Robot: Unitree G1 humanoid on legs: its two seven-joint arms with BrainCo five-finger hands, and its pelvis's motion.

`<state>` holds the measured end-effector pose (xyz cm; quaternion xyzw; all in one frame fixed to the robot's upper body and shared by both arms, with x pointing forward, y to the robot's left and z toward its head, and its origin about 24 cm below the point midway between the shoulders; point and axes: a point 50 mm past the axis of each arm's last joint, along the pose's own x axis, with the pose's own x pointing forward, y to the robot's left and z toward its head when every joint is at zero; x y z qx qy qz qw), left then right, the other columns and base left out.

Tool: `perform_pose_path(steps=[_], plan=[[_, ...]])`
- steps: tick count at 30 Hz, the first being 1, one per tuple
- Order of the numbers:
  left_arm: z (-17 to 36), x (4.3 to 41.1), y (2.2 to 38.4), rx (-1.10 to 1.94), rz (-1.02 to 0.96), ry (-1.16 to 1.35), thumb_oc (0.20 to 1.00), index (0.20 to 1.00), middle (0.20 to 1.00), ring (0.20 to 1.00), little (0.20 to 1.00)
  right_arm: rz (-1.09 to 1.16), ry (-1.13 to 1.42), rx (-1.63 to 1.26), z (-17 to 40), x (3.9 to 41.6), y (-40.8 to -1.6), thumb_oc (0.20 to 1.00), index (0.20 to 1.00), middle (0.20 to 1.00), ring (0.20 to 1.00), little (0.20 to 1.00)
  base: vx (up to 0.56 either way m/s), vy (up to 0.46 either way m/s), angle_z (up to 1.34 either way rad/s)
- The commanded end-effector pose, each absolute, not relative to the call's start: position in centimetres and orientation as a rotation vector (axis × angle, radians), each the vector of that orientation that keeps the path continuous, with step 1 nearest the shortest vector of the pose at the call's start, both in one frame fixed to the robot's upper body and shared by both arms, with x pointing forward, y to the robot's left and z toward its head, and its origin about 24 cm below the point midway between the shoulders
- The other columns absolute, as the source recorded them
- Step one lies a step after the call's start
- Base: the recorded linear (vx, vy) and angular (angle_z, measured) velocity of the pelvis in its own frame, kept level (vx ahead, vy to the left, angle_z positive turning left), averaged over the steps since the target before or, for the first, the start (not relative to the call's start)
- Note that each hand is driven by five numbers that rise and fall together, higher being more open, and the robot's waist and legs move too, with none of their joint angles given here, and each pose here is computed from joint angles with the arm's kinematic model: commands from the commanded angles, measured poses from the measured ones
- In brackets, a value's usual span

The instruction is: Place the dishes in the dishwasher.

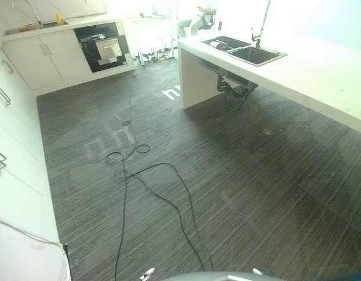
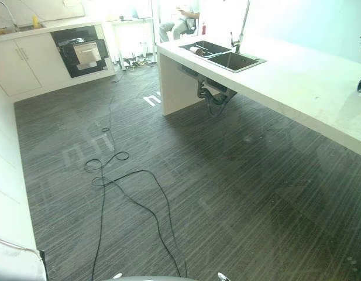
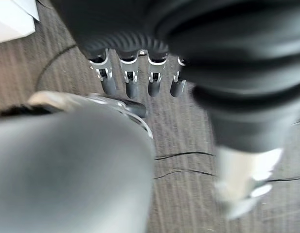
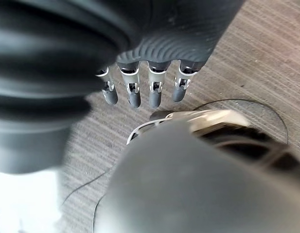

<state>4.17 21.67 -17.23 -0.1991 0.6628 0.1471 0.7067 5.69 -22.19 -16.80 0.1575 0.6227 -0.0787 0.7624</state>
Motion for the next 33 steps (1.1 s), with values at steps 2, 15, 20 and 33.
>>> perform_pose_path(steps=[2, 15, 20, 33], plan=[[-16.9, 5.7, 22.5, -0.492, 0.349, 1.417, 1.0, 1.0, 1.0, 1.0, 1.0, -0.121, 1.265, 0.328, -16.4, 8.8, -21.7, 1.0, 1.0, 1.0, 1.0, 1.0, 0.05, -0.088, -0.02], [-17.3, 1.8, 22.1, -0.473, 0.422, 1.537, 1.0, 1.0, 1.0, 1.0, 1.0, -0.068, 0.948, 0.27, -13.1, 16.9, -22.0, 1.0, 1.0, 1.0, 1.0, 1.0, 0.15, -0.068, 0.04], [-17.3, -1.3, 22.4, -0.433, 0.49, 1.601, 1.0, 1.0, 1.0, 1.0, 1.0, -0.085, 0.977, 0.233, -13.4, 16.2, -22.7, 1.0, 1.0, 1.0, 1.0, 1.0, 0.55, 0.273, -0.05], [-15.7, 10.4, 23.7, -0.397, 0.276, 1.215, 1.0, 1.0, 1.0, 1.0, 1.0, -0.127, 1.337, 0.23, -16.5, 6.8, -23.0, 1.0, 1.0, 1.0, 1.0, 1.0, 0.5, 0.296, -0.16]])
